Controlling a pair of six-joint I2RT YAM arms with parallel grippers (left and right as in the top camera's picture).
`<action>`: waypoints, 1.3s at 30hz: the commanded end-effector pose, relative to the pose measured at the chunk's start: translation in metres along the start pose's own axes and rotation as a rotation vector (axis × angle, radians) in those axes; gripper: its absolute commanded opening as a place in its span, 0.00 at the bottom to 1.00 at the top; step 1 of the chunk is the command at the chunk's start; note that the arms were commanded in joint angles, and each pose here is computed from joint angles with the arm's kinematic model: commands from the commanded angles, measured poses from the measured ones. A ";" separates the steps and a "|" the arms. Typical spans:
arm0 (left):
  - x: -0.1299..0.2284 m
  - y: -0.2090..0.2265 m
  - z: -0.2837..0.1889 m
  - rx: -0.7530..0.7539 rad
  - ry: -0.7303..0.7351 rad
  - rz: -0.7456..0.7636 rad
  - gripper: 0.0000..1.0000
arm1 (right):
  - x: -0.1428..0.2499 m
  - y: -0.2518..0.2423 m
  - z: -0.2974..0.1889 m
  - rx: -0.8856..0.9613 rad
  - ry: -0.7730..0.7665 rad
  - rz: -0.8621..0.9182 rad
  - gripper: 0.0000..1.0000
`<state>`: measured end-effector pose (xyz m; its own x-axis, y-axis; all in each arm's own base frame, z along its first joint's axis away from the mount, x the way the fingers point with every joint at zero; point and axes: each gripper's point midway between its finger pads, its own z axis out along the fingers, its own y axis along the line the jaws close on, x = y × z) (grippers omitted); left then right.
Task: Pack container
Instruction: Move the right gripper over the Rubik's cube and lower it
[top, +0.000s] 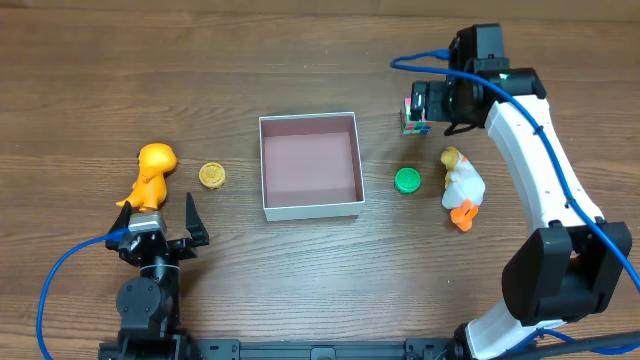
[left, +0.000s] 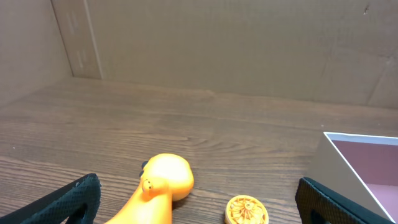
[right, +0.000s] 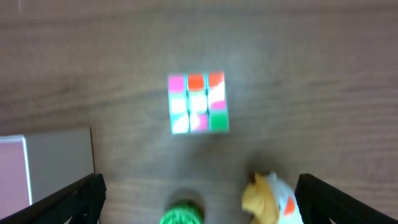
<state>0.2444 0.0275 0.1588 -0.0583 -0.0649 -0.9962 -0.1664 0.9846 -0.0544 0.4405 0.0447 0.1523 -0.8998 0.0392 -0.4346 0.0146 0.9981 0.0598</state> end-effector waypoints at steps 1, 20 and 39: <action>0.001 0.001 0.000 -0.002 0.000 0.025 1.00 | -0.014 0.002 0.006 0.023 -0.027 -0.011 1.00; 0.001 0.001 0.000 -0.002 0.000 0.025 1.00 | 0.015 0.006 0.077 0.040 0.124 -0.039 1.00; 0.001 0.001 0.000 -0.002 0.000 0.025 1.00 | 0.002 0.010 0.110 0.030 0.071 -0.064 1.00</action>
<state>0.2444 0.0275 0.1588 -0.0583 -0.0649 -0.9962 -0.1664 0.9846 -0.0544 0.4761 0.0594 0.0431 -0.9435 -0.0141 -0.3312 -0.0207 0.9997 0.0164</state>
